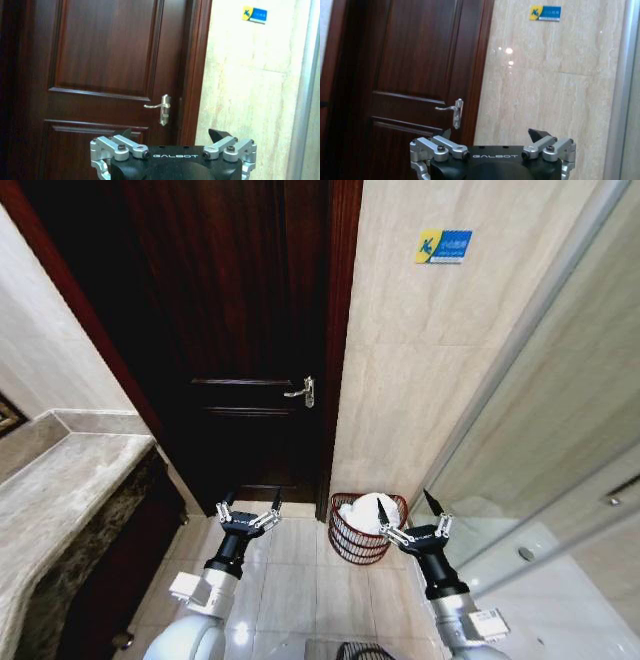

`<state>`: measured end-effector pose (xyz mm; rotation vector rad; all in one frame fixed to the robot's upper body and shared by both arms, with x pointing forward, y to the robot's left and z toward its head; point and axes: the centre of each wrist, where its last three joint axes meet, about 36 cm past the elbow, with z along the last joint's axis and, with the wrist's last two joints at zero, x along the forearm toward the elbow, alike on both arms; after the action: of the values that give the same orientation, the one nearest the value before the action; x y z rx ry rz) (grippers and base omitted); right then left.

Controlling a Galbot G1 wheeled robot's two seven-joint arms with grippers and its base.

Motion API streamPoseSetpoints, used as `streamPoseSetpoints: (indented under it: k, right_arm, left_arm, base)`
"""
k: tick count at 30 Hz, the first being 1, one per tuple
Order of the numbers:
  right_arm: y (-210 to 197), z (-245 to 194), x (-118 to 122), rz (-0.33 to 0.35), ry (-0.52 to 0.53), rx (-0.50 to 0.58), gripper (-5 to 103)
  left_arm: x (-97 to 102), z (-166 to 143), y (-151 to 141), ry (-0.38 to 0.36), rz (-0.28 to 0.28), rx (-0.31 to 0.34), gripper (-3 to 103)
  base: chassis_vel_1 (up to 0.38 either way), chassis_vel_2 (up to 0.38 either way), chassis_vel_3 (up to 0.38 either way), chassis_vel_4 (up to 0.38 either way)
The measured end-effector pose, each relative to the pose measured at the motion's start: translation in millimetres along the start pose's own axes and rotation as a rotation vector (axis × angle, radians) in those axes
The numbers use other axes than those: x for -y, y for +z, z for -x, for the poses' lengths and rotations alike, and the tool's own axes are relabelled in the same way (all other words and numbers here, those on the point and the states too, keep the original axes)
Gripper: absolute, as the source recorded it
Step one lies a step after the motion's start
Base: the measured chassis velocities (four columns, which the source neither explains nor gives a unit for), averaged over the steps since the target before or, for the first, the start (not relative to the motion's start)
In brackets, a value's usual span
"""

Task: Discard the used towel into the hamper.

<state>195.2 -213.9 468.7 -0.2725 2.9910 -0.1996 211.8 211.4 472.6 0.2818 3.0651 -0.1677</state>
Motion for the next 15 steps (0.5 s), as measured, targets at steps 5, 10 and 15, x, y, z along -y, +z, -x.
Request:
streamPoseSetpoints:
  k: [5,10,15]
  right_arm:
    - [0.0,0.0,0.0,0.000,0.000,0.000,100]
    - [0.0,-0.1,0.0,0.000,0.000,0.000,100]
    - [0.0,-0.1,0.0,0.000,0.000,0.000,100]
  left_arm:
    - [0.0,0.0,0.0,0.000,0.000,0.000,100]
    - [0.0,0.0,0.0,0.000,0.000,0.000,100]
    - [0.0,0.0,0.0,0.000,0.000,0.000,100]
  base:
    - [0.223,-0.229,-0.221,0.231]
    - [0.240,-0.237,-0.229,0.219]
    - [0.176,-0.158,-0.162,0.164]
